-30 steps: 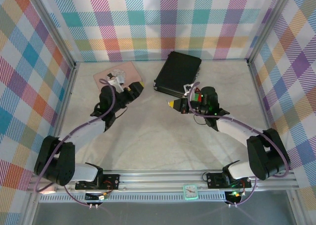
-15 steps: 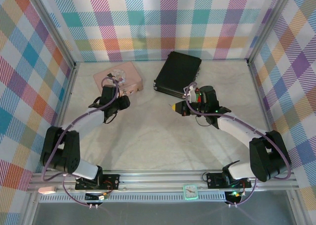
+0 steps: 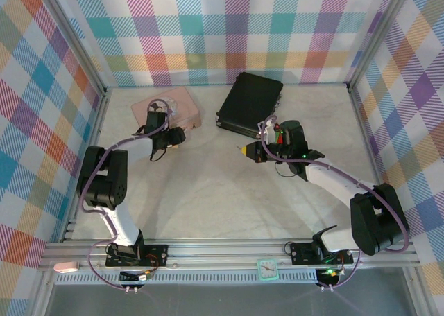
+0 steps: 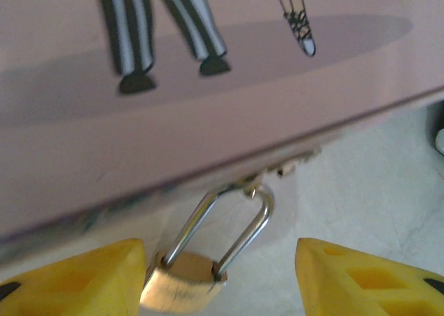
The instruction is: Unlock the padlock with the key
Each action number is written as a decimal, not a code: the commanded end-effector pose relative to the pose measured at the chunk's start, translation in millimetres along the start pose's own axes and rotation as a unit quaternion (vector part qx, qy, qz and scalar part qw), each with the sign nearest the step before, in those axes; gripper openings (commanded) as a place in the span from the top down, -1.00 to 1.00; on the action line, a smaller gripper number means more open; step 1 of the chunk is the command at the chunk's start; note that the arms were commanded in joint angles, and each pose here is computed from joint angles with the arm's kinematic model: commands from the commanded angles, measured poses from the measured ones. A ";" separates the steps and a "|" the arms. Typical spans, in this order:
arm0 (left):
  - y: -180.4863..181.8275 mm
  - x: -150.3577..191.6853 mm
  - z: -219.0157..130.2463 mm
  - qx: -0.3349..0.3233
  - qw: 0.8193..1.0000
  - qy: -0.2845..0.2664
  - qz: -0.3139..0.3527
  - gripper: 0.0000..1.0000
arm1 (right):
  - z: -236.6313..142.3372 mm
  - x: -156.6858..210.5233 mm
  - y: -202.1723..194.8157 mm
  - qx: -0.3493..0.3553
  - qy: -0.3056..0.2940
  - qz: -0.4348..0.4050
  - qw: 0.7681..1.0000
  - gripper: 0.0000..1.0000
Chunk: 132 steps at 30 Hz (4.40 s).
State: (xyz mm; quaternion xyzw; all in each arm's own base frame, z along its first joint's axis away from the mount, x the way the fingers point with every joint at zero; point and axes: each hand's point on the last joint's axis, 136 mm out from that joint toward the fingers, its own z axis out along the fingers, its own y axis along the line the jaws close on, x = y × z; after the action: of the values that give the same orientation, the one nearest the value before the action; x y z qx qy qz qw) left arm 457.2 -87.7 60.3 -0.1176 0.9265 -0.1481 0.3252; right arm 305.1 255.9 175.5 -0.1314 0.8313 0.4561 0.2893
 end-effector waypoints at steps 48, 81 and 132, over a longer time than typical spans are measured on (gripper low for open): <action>16.9 22.6 37.0 0.005 0.994 0.032 -0.108 1.00 | 0.6 -1.9 8.4 -0.014 -0.004 0.001 1.000 1.00; -114.3 71.6 -59.5 0.273 0.913 0.053 -0.300 1.00 | 112.2 35.8 27.8 -0.166 0.060 0.170 0.970 1.00; -127.3 74.2 -69.9 0.282 0.911 0.028 -0.301 1.00 | 113.7 34.5 9.7 -0.166 0.016 0.250 0.954 1.00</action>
State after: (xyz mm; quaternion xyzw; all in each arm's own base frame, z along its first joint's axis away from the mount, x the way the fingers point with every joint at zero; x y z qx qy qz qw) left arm 379.4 -206.6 101.0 -0.2888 0.7874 -0.4705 0.2744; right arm 309.3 359.6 101.9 0.0273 0.7643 0.6349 0.1095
